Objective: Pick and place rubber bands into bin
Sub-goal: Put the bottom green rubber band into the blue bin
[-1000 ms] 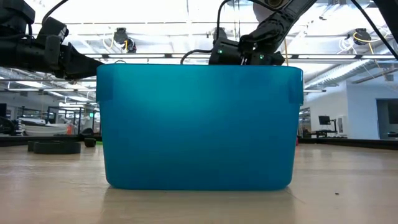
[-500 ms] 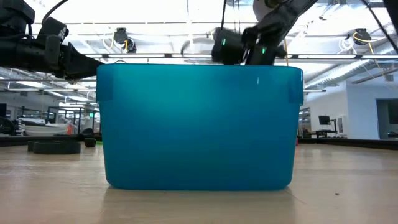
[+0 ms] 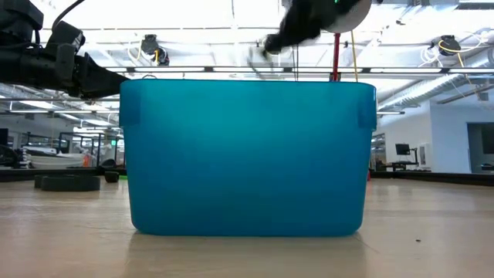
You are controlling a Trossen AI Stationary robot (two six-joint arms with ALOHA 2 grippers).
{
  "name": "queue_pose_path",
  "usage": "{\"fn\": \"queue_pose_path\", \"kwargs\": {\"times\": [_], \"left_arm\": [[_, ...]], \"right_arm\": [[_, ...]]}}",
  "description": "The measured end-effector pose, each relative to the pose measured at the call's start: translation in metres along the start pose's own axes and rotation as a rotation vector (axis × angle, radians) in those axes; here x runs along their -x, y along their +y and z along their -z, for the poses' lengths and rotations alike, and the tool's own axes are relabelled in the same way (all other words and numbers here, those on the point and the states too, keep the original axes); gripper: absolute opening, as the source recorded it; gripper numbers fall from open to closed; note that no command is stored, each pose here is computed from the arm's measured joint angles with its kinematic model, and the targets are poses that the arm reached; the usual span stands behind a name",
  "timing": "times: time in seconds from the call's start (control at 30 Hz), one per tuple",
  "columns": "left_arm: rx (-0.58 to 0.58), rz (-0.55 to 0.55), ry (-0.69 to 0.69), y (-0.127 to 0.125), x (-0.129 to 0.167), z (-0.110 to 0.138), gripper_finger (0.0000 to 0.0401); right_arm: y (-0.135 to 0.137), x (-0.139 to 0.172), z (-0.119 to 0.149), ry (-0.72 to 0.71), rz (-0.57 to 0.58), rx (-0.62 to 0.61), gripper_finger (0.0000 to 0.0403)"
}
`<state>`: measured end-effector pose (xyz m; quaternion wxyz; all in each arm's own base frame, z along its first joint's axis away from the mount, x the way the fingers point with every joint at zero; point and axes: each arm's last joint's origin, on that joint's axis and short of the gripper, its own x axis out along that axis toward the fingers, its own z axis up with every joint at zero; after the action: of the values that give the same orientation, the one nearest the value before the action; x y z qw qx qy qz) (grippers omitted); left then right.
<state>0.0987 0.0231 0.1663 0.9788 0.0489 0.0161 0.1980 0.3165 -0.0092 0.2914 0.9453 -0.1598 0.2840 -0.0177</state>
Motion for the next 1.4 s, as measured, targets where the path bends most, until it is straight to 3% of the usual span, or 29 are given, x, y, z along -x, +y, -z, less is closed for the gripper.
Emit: {"fn": "queue_pose_path", "kwargs": {"times": [0.23,0.37,0.63,0.8,1.17,1.4], "left_arm": [[0.003,0.000,0.000,0.000,0.000,0.000,0.0267],[0.003,0.001,0.000,0.000,0.000,0.000,0.0267],[0.003,0.000,-0.001,0.000,0.000,0.000,0.0267],[0.008,0.001,-0.001,0.000,0.000,0.000,0.0267],[0.012,0.001,-0.001,0.000,0.000,0.000,0.0267],[0.011,0.001,-0.001,0.000,0.000,0.000,0.0267]], "right_arm": [[0.023,0.044,-0.040,-0.326,-0.027,0.018,0.0000],[0.043,0.049,-0.048,-0.380,-0.082,0.041,0.0000],[0.092,0.008,-0.035,-0.250,-0.207,0.106,0.0000],[0.115,-0.026,-0.018,-0.134,-0.253,0.070,0.0000],[0.141,-0.072,0.018,0.076,-0.410,-0.067,0.0000],[0.149,-0.087,0.037,0.190,-0.417,-0.092,0.0000]]}}
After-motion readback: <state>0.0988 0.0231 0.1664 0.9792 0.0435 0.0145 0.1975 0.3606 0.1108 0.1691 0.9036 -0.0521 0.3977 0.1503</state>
